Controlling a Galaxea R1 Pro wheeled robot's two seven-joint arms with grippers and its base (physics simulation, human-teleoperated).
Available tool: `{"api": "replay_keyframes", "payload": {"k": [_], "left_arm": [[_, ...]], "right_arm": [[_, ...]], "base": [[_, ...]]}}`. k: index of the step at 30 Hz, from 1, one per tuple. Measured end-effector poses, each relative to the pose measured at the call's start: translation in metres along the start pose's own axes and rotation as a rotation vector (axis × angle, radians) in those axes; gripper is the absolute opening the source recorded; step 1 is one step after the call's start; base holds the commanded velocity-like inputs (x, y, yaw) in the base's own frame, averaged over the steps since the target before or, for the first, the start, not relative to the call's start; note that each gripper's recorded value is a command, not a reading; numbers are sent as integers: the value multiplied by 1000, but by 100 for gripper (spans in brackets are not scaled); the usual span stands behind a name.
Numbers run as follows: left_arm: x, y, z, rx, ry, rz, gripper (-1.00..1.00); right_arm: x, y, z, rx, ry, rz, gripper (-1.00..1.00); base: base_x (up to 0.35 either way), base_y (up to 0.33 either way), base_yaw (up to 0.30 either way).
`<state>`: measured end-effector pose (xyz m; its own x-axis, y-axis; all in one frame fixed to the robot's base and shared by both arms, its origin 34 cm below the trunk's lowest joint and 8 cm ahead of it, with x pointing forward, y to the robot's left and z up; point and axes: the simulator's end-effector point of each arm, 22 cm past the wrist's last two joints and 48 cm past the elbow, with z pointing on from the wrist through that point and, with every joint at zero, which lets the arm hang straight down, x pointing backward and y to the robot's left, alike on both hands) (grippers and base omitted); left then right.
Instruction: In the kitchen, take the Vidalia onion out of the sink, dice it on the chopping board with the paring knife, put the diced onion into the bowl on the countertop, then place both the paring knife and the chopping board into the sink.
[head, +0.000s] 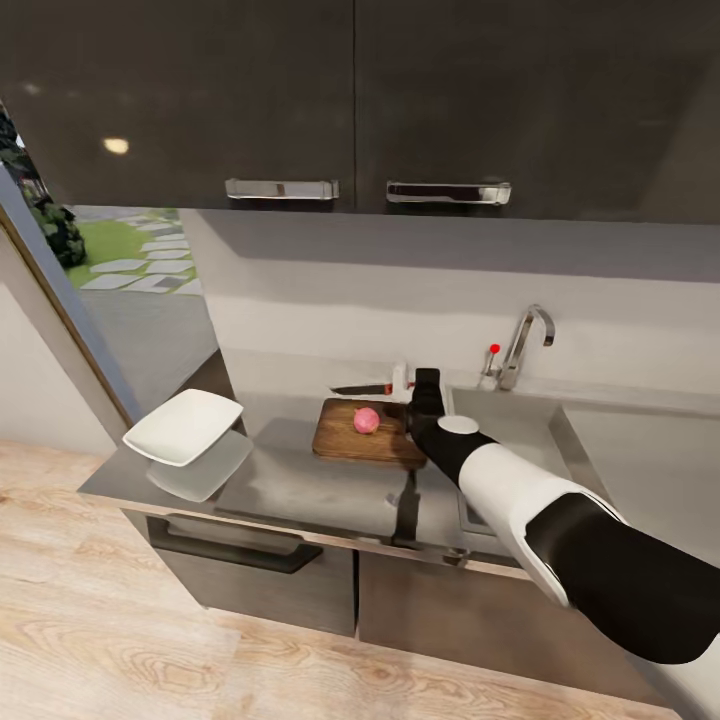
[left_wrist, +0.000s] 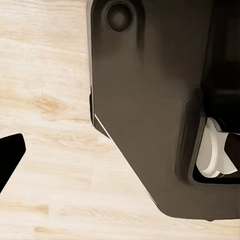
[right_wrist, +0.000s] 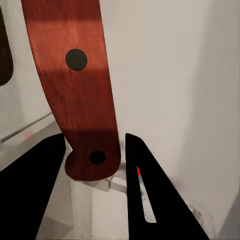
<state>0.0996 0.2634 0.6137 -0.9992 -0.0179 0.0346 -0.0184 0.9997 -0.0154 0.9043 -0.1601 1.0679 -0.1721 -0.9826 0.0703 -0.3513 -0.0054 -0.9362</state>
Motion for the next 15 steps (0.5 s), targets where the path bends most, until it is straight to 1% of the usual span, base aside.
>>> {"api": "replay_keyframes", "payload": {"k": [2,12,15], "left_arm": [[0,0,0,0,0,0,100],[0,0,0,0,0,0,100],[0,0,0,0,0,0,100]], "right_arm": [[4,7,1,-14,9,-8,-100],[9,16,2,-33,19,-17,-100],[12,22,3,-45,26,-24,-100]], "base": [[0,0,0],[0,0,0],[0,0,0]]}}
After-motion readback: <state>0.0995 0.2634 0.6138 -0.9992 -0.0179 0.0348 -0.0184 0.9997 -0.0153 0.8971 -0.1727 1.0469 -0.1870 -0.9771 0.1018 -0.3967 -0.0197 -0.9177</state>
